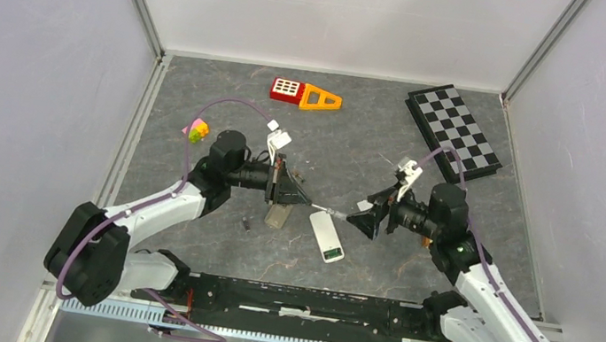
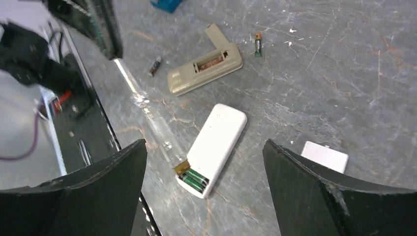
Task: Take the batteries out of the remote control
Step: Pick up the screwdriver from the center of the board.
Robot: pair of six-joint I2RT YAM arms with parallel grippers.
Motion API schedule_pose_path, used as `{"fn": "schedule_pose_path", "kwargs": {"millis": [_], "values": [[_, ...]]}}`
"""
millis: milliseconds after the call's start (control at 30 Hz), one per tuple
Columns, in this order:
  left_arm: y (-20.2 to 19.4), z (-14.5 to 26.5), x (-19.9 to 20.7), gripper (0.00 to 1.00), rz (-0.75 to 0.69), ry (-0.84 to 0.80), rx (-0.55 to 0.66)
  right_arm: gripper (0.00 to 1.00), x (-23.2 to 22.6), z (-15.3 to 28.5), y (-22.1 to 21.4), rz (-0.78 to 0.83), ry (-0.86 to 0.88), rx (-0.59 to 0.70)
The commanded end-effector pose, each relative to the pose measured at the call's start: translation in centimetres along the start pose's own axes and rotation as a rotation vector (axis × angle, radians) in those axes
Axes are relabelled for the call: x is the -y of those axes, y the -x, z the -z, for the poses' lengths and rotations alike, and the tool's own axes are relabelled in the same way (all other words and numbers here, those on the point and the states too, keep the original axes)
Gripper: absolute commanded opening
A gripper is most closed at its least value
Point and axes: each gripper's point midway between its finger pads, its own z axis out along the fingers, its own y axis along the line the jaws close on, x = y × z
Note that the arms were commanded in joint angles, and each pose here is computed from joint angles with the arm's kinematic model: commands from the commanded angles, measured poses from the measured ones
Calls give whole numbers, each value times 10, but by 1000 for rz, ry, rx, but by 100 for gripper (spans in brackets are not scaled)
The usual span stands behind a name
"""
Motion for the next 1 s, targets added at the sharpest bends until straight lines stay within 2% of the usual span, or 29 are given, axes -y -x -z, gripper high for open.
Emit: {"fn": "schedule_pose_path", "kwargs": {"millis": [0, 100, 433, 600, 967], "values": [[48, 4, 34, 2, -70, -89, 194, 90, -13, -2, 23, -157, 109, 204], [51, 4, 35, 2, -60, -97, 209, 88, -32, 3, 31, -179, 221, 294], [55, 3, 46, 2, -51, -161, 204, 85, -41, 5, 53, -156, 296, 386], [56, 3, 52, 2, -49, -199, 196, 74, -44, 5, 65, -146, 317, 414], [54, 3, 56, 2, -37, -225, 184, 59, -54, 8, 83, -115, 375, 435]]}}
